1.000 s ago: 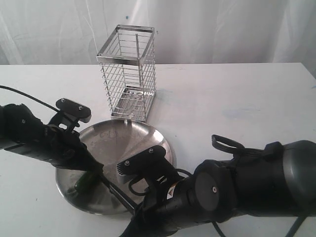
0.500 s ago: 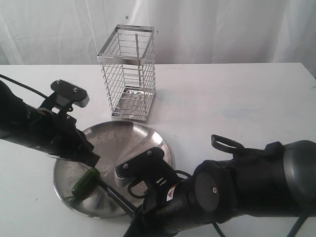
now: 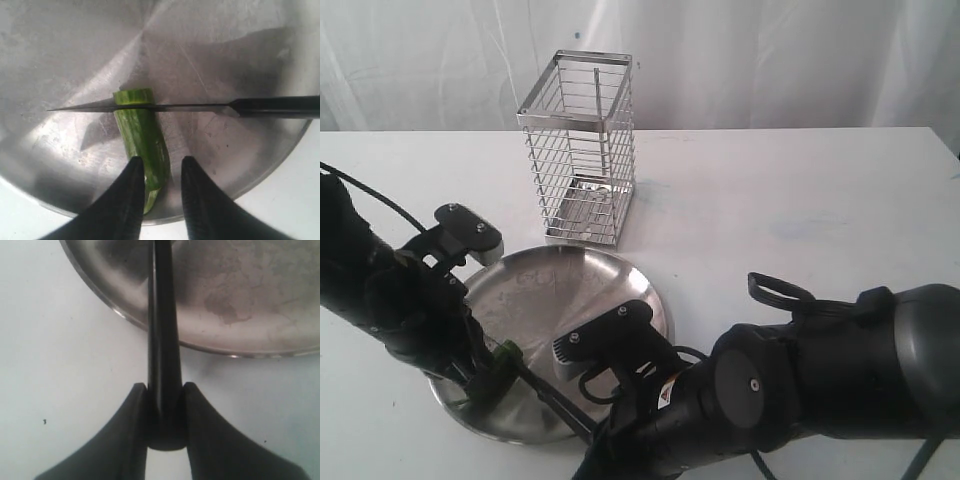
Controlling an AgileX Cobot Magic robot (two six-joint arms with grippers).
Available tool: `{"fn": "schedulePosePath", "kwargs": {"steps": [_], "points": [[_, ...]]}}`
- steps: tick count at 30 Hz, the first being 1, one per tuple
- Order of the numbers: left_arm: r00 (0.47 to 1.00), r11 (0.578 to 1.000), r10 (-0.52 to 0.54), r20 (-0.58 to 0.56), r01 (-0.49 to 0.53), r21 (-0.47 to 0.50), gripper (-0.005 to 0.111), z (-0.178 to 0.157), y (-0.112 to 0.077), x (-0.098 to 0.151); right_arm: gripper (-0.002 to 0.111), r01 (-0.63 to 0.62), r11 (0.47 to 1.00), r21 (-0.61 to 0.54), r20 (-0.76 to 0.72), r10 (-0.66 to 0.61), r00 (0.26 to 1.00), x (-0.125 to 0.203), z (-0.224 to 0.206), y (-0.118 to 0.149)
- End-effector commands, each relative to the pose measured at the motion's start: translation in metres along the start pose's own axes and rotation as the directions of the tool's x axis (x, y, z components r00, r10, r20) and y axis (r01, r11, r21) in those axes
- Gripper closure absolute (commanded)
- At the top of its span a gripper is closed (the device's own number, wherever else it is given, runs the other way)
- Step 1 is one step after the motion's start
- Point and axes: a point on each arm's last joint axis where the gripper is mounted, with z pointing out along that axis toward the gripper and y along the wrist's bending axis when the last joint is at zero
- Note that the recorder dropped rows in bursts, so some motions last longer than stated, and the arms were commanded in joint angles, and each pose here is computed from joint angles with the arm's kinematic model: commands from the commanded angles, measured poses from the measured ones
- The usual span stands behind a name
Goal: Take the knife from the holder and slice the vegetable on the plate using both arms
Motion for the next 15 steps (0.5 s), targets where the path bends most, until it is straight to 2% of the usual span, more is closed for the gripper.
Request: {"fn": "schedulePosePath", "kwargs": {"steps": [1, 7, 15], "points": [[0.997, 1.0, -0.028, -0.072, 0.028, 0.0, 0.075, 0.019, 0.002, 0.012, 0.108, 0.009, 1.0, -0.009, -0.001, -0.009, 1.0, -0.002, -0.004, 0.001], [0.995, 0.998, -0.062, -0.078, 0.059, -0.03, 0.075, 0.037, 0.006, 0.02, 0.108, 0.005, 1.0, -0.01, -0.003, -0.005, 1.0, -0.002, -0.004, 0.001], [0.996, 0.997, -0.068, -0.062, 0.066, -0.039, 0.075, 0.038, 0.006, 0.018, 0.108, -0.001, 1.0, -0.007, -0.002, 0.001, 1.0, -0.002, -0.004, 0.0]]}}
